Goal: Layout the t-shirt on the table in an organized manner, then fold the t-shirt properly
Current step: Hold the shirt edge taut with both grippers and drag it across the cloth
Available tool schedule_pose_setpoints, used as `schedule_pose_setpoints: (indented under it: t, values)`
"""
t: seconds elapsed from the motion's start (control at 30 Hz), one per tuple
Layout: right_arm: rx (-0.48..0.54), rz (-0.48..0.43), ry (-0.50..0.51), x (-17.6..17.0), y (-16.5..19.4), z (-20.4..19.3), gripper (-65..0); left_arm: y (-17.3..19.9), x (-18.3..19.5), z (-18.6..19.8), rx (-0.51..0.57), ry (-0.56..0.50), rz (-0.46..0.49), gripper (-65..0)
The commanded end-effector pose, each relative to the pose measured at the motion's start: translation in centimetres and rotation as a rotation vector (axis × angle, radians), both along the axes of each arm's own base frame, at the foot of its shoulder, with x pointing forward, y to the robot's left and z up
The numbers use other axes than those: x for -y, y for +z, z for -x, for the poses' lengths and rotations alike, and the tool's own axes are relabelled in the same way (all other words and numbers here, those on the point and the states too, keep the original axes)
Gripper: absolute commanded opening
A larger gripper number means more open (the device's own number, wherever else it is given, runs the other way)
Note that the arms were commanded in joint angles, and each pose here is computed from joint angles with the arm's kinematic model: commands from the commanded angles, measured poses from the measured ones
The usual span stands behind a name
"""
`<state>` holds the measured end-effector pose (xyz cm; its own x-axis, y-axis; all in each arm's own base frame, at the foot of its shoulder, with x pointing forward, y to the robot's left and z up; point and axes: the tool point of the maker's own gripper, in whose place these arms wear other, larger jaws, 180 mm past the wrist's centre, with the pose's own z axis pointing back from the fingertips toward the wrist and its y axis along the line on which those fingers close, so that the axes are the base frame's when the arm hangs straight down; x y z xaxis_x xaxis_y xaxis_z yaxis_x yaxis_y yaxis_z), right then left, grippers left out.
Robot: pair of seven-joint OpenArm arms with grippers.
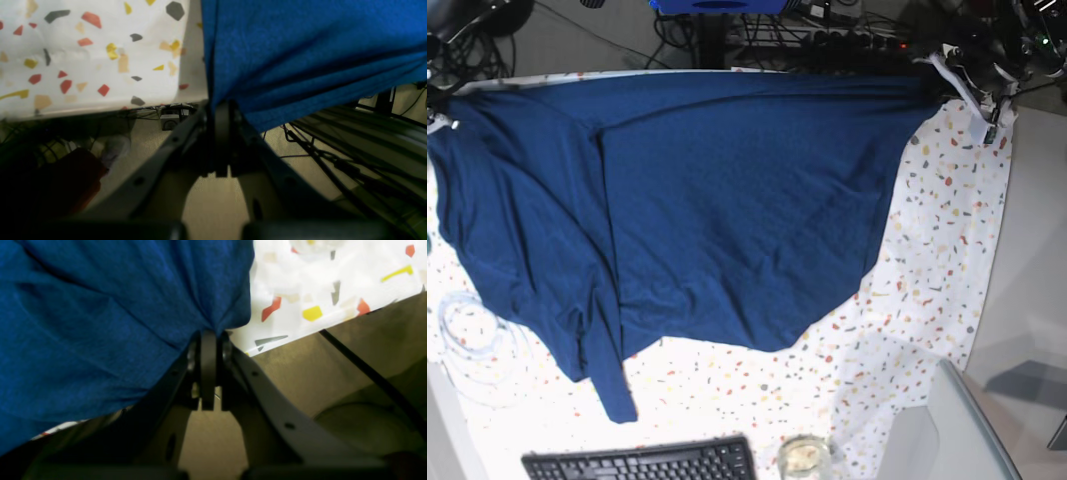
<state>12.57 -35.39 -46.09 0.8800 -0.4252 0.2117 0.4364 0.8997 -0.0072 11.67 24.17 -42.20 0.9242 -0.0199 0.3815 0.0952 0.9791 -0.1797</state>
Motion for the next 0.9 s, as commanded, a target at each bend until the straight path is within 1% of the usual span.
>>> schedule_pose_setpoints:
  t: [0.0, 0.1, 0.27, 0.43, 0.6, 0.7, 0.87]
  values:
    - [0.040, 0.035, 0.009, 0.8, 1.1, -1.3, -65.0, 0.6, 0.1, -0.9, 0.034, -0.008, 0.002, -65.0]
    - [0.037, 0.028, 0.028, 0.3, 0.9, -1.7, -65.0, 0.6, 1.4, -2.1, 0.050, -0.034, 0.025, -65.0]
    - [0.035, 0.032, 0.028, 0.4, 1.0, -1.7, -65.0, 1.0, 1.7, -3.6, 0.077, -0.016, 0.033, -65.0]
    - [0.036, 0.040, 0.003, 0.5, 1.0, -2.1, -65.0, 1.2, 1.2, -4.5, 0.025, -0.036, 0.009, -65.0]
    - [0.028, 0.037, 0.054, -0.6, 0.8, -3.2, -65.0, 1.9, 1.5, -6.4, 0.062, -0.041, 0.011, -65.0]
    - [0.037, 0.037, 0.069, -0.9, 0.9, -4.0, -65.0, 2.0, 1.5, -6.7, 0.068, -0.040, 0.012, -65.0]
    - [0.026, 0.082, 0.025, -0.1, 1.5, -5.0, -65.0, 1.0, 1.3, -7.1, 0.039, 0.025, 0.046, -65.0]
